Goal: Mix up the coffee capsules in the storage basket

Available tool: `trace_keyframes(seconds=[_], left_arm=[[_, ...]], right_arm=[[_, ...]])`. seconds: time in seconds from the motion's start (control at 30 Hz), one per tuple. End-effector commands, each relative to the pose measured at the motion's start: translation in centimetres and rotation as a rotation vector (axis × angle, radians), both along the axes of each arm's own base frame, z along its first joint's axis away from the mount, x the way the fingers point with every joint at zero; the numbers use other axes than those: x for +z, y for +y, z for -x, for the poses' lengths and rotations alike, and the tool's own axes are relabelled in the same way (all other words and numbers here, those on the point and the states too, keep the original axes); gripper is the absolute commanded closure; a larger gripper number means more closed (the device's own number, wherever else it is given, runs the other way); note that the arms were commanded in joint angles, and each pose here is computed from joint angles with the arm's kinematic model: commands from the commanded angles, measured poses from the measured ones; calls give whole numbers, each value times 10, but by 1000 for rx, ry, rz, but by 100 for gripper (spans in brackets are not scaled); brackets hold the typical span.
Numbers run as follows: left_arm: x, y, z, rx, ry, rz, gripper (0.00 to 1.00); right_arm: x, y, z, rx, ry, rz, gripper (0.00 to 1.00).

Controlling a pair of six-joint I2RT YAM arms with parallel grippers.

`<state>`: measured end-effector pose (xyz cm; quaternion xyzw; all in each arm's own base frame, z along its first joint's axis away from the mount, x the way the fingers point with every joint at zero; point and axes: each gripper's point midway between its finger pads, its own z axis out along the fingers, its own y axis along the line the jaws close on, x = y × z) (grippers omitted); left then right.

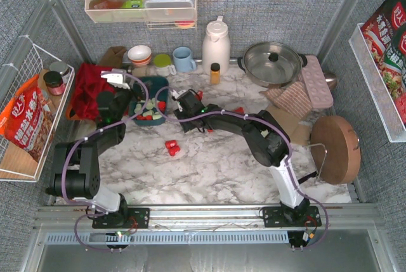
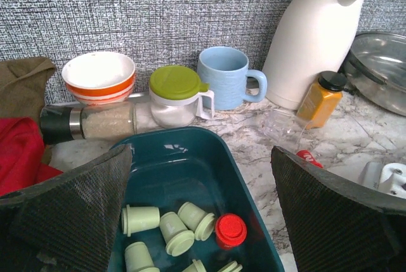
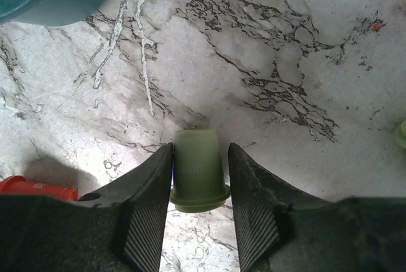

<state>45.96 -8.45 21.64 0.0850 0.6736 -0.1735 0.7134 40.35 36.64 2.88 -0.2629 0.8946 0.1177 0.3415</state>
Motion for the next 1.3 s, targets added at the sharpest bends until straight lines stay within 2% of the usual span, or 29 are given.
trace_keyframes(seconds=[0.0,0.33,0.5,0.63,0.77,1.03,1.27], left_arm=[[3,-4,4,-20,-11,-4,1],[3,-45,18,-167,-55,-92,1],[1,-82,41,-334,-147,-194,1],[4,-100,56,-414,-208,-194,1],[13,-98,56,-383,-222,-159,1],[34,-71,53,-207,-267,-149,1],[44,-56,52,-118,-285,-136,1]], right_arm=[[5,-2,2,-20,5,-5,57],[47,-21,10,-88,-49,-93,60],[83,-42,19,-143,-91,-184,60],[114,-56,27,-164,-145,-254,60],[119,-57,30,-141,-138,-235,54],[88,-31,19,-56,-89,-208,40],[52,-11,4,-17,-17,-137,44]])
